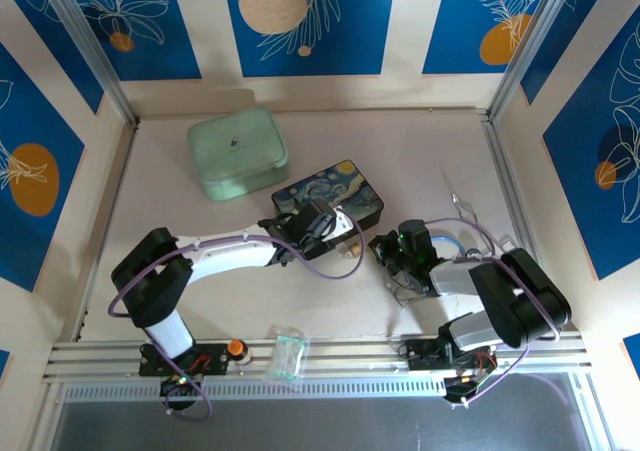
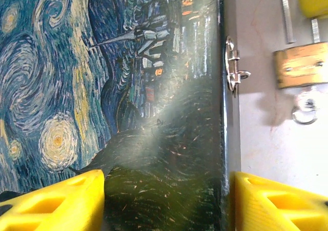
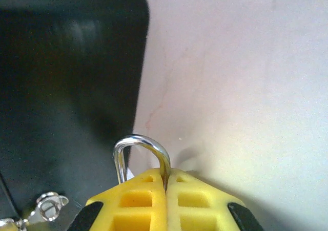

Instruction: Unlock a padlock with a key

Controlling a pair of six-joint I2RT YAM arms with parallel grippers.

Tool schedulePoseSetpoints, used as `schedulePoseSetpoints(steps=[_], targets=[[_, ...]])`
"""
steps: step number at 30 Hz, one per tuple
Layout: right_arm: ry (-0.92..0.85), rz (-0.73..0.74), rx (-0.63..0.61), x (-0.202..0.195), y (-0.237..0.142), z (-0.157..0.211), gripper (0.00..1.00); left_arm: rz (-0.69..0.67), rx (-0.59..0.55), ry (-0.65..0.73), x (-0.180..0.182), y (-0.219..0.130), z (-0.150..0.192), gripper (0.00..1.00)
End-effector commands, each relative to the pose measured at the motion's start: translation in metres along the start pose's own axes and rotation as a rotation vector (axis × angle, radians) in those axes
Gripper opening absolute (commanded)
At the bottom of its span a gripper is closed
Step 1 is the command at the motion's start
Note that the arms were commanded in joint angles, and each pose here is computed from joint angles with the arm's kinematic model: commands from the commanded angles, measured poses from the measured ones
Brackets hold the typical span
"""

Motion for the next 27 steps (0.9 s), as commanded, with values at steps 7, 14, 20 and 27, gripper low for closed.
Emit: schedulePoseSetpoints(steps=[7,14,20,27], targets=[[-0.286,0.224,-0.063,-0.003,-0.047,-0.008,0.0,-0.081,0.219,0.007,0.008,0.011,0.041,0.69],[-0.356,0.295,-0.009,-0.012,-0.059,-0.014,0.0,-0.135,0.184,0.007,0.017,0.006,0.036,0.84],[-0.451,0.284,0.037,0.007,-0.042,-0.005,0.0,-0.154,0.102,-0.084,0.024,-0.01,0.022,0.95],[-0.498,0.336,0.071,0.023,-0.018,-0.003,0.0,-0.219,0.136,-0.192,0.031,-0.023,0.031,0.99]])
Point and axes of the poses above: each hand's point on the last joint's axis, 136 mm out from that joint toward the fingers, its own y axis out along the fingers, its own x axis along the line the jaws close on, z = x × y, the point moved 6 cm from there along -y, back along the fingers, and after that the axes turned 1 degree about -y, right-handed, at the moved point
